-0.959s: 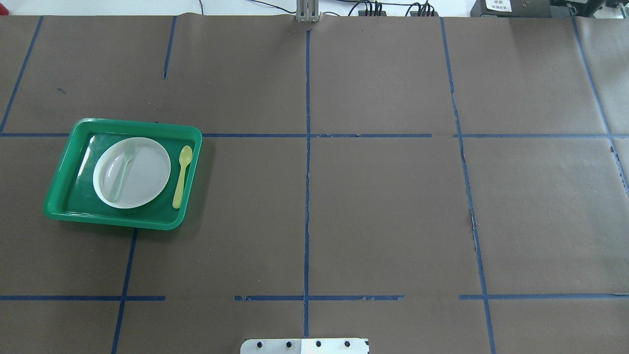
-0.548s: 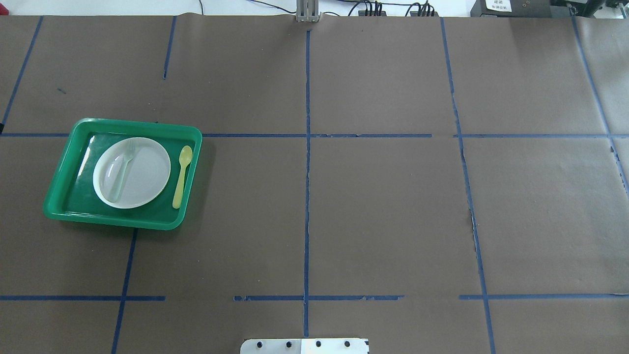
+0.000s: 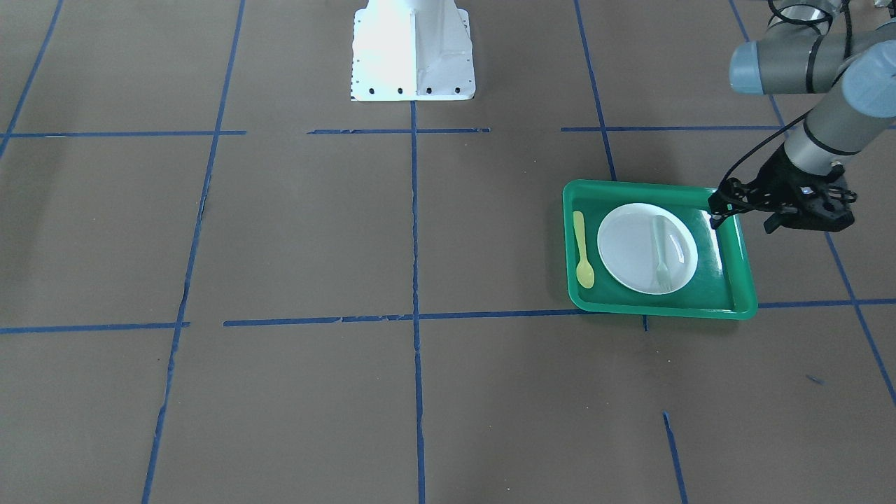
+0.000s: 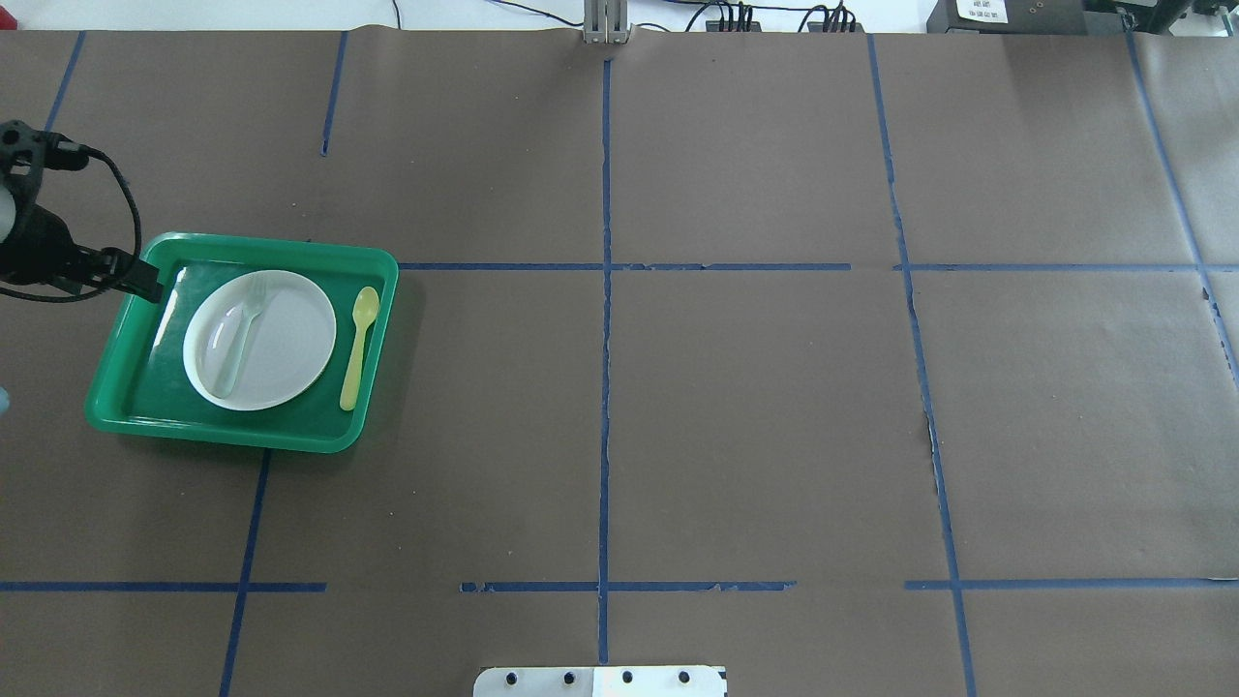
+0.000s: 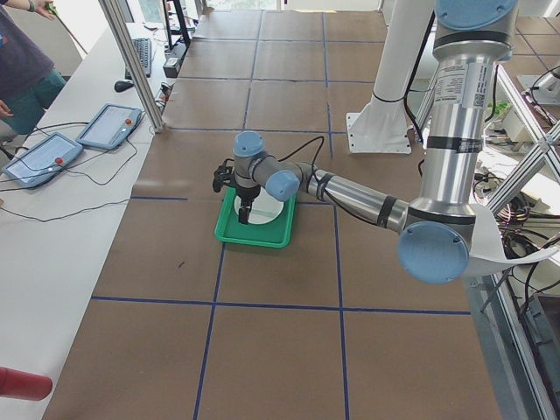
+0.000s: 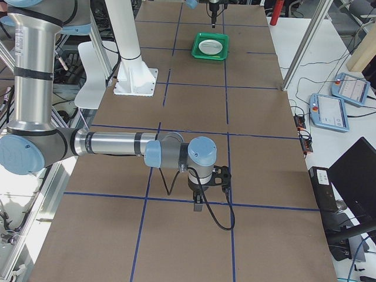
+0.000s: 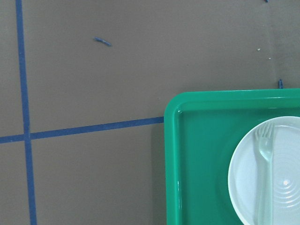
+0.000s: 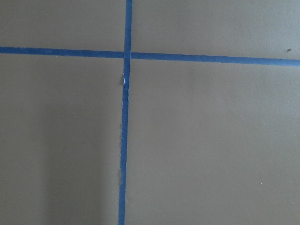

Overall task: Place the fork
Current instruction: 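Move the left gripper over the pale green fork on the white plate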

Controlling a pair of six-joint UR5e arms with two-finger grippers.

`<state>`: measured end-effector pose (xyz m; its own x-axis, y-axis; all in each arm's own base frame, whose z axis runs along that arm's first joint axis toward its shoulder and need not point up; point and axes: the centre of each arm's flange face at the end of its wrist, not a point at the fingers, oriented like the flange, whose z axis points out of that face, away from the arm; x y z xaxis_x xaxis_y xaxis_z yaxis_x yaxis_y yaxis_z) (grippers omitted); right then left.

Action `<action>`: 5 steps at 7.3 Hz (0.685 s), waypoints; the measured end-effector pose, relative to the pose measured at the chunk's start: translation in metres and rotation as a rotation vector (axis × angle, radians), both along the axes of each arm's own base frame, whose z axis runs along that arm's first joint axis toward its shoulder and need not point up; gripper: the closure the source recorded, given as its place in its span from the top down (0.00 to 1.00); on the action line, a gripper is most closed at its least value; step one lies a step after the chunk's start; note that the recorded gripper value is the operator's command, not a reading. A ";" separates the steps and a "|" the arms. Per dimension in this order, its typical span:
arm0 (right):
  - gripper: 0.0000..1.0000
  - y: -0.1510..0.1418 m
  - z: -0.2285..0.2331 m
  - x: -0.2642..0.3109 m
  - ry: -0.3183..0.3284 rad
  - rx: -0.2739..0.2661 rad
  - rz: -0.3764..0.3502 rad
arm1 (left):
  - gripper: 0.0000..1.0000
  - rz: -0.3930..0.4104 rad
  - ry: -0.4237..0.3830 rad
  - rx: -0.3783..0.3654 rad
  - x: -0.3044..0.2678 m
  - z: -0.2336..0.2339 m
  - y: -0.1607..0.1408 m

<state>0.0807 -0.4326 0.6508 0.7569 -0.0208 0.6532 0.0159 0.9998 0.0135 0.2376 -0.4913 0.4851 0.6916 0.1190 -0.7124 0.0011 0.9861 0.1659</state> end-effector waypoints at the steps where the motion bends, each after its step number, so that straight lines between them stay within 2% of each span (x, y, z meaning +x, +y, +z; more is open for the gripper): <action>1: 1.00 0.000 0.000 0.000 0.000 0.000 0.000 | 0.97 0.005 0.007 0.007 0.027 -0.002 0.010; 3: 1.00 0.000 0.000 0.000 0.000 0.000 0.000 | 0.85 0.024 0.017 0.018 0.066 0.000 0.016; 4: 1.00 0.000 0.000 0.000 0.000 0.000 0.000 | 0.67 0.035 0.015 0.019 0.081 0.002 0.015; 5: 1.00 0.000 0.000 0.000 0.000 0.000 0.000 | 0.67 0.044 0.014 0.021 0.089 0.003 0.015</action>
